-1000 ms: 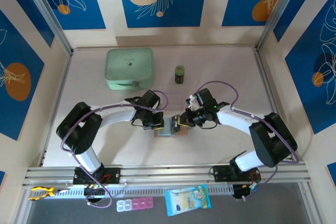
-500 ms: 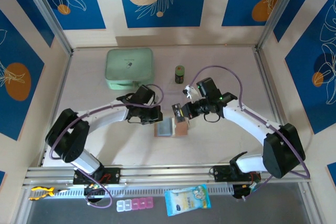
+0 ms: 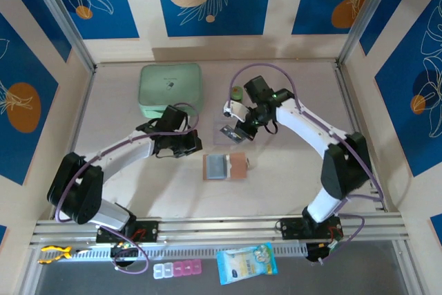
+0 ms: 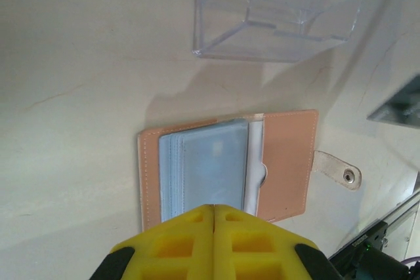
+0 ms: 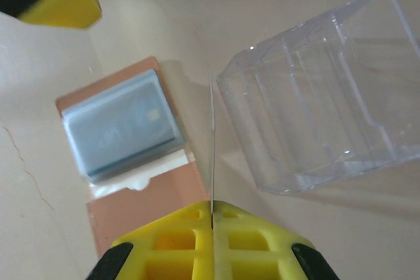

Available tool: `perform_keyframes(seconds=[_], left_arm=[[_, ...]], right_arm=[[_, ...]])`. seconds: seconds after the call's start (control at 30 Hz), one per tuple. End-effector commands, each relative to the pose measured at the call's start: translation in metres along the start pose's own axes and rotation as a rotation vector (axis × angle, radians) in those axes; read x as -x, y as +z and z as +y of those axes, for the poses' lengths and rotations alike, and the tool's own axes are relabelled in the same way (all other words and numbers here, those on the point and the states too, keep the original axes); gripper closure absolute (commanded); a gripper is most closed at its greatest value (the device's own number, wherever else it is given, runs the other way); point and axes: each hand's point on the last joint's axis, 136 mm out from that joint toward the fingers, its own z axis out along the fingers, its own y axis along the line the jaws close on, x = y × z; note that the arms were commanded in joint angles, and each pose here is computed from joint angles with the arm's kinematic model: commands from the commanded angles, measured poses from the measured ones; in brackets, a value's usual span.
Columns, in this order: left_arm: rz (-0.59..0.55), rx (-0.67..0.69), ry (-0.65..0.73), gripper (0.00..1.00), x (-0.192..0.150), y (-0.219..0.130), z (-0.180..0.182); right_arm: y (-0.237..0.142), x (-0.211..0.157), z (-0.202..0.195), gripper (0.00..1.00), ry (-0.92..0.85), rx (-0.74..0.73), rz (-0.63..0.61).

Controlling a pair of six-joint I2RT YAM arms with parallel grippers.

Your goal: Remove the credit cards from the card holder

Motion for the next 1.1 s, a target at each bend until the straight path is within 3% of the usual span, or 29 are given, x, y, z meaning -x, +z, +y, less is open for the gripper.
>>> perform_keyframes(seconds=[0.0, 0.47, 1.07], left_arm=[[0.019, -0.01, -0.012, 0.98, -0.004, -0.009, 0.004], [0.009, -0.017, -0.039, 0.97, 0.007, -0.017, 0.013], [0.006, -0.014, -0.058, 0.98, 0.018, -0.023, 0.02]], right_arm=[[0.004, -0.012, 0.0, 1.0, -0.131, 0.059, 0.116], [0.022, 0.013, -0.033, 1.0, -0.229, 0.111, 0.188], [0.049, 0.003, -0.042, 1.0, -0.237, 0.216, 0.297]])
